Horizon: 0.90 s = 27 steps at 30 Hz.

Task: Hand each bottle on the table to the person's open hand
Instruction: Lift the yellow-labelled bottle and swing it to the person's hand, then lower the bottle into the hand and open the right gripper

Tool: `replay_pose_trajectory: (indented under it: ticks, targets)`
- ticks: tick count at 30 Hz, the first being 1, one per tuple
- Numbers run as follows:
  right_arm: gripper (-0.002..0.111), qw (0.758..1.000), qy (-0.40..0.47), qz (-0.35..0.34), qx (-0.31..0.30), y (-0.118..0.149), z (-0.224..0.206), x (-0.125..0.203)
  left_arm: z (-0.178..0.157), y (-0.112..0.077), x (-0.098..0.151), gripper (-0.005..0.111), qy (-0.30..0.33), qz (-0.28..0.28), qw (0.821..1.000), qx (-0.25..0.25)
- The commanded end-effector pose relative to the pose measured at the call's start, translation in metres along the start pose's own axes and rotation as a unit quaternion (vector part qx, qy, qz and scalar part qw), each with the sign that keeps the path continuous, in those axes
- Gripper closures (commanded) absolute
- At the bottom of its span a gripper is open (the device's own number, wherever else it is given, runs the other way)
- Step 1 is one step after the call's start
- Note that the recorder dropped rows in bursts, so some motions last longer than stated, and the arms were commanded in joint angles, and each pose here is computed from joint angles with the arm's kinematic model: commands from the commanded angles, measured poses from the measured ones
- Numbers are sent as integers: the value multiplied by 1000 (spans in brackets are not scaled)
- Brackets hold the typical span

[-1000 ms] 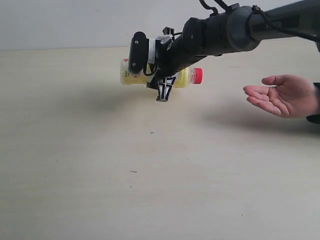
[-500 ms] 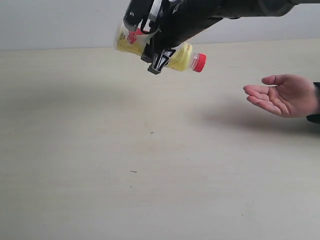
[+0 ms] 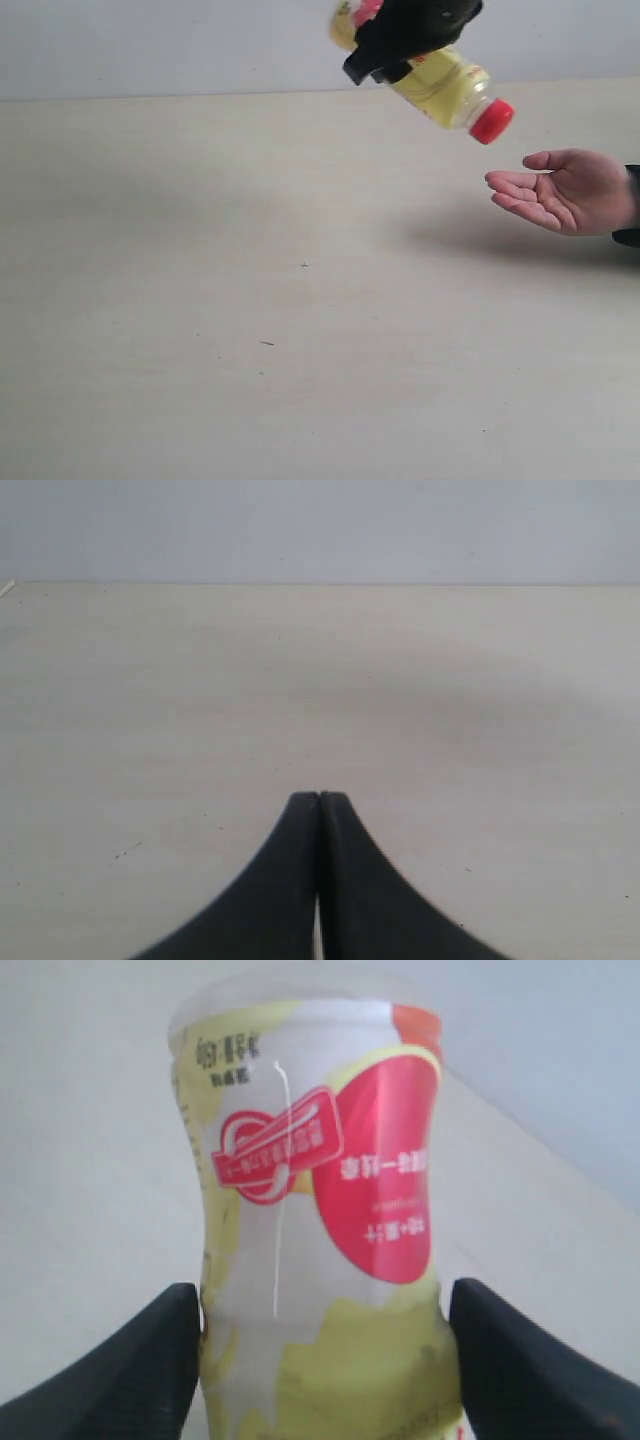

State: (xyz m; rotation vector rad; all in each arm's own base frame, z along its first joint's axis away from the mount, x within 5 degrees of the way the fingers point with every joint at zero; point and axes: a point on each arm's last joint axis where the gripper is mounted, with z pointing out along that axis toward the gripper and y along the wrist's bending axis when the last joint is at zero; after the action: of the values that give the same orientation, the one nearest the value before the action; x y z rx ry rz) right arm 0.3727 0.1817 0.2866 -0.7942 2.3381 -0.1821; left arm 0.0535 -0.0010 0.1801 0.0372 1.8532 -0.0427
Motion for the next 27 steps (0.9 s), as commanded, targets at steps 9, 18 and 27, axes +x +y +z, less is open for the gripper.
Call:
replay_pose_trajectory:
  ticks: [9,18,27]
  targets:
    - [108,964,125,234,26,-103,-11,59,0,0,-1,107,-7,-3,1000,0]
    - [108,959,98,263,27,-94,19,83,0,0,-1,107,-7,-3,1000,0]
    - [108,960,103,255,55,-88,35,105,0,0,-1,107,-7,-3,1000,0]
